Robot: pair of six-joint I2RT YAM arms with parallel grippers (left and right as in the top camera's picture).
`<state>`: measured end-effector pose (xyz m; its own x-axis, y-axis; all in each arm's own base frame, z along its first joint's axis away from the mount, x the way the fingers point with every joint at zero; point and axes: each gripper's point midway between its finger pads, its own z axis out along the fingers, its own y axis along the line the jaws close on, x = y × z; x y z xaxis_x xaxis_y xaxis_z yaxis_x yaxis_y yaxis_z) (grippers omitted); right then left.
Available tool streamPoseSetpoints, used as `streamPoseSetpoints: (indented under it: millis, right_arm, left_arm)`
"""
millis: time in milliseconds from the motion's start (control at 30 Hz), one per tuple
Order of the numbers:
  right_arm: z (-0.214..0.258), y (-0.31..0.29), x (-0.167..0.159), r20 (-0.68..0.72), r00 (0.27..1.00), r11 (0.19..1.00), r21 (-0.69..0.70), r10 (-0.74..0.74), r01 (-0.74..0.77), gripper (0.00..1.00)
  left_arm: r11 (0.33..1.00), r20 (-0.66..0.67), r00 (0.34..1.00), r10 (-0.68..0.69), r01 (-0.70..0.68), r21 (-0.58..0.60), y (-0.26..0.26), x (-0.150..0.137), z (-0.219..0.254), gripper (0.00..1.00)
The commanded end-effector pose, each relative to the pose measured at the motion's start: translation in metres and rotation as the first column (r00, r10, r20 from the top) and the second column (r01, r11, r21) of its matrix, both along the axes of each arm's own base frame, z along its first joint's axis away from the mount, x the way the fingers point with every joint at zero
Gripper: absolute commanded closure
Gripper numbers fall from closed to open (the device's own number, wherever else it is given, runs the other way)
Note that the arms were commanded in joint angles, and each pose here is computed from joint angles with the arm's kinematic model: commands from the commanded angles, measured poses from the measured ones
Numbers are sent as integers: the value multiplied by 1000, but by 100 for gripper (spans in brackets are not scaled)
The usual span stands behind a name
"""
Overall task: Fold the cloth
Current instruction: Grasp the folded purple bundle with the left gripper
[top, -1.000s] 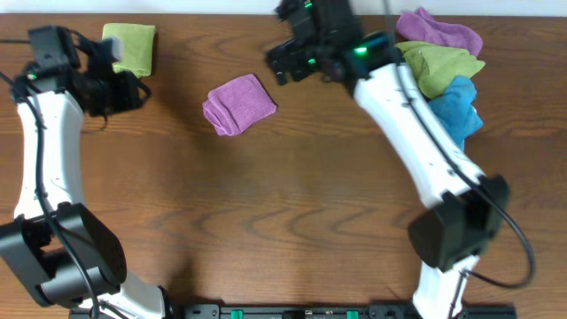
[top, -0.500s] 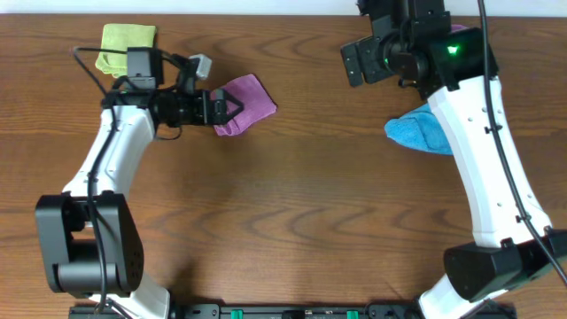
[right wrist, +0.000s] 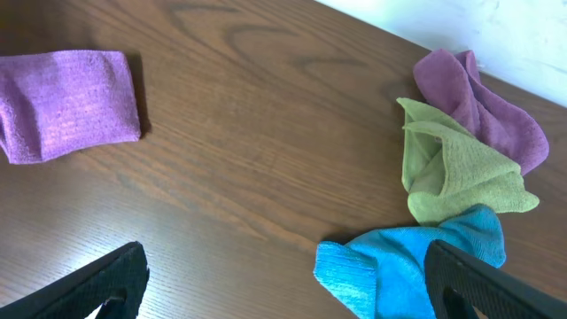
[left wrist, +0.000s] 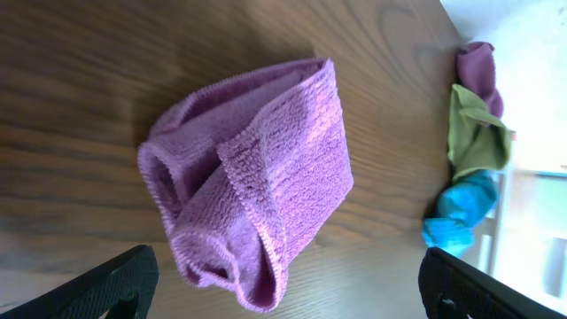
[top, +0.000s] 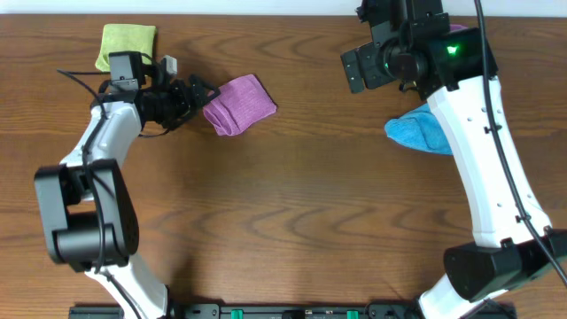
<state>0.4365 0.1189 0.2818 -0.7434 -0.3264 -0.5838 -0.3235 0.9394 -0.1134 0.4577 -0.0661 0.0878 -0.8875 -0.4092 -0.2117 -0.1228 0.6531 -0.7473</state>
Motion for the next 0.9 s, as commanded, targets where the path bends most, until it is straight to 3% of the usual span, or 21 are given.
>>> streamPoseSetpoints:
  millis: [0, 133, 467, 867]
  right_arm:
    - [13, -5, -1, 33, 999, 1000, -9, 0, 0, 1]
    - [12, -6, -3, 24, 1000, 1000, -11, 0, 1, 1]
    - [11, -6, -4, 18, 1000, 1000, -13, 0, 1, 1]
    - [13, -5, -2, 30, 1000, 1000, -8, -1, 1, 1]
  left_arm:
    - [992, -61, 998, -9, 1, -129, -14, 0, -8, 5]
    - [988, -102, 995, -6, -10, -156, -15, 0, -22, 3]
    - [997, -154, 985, 72, -77, -29, 13, -5, -43, 4]
    - [997, -189, 979, 81, -82, 4, 9, -8, -54, 4]
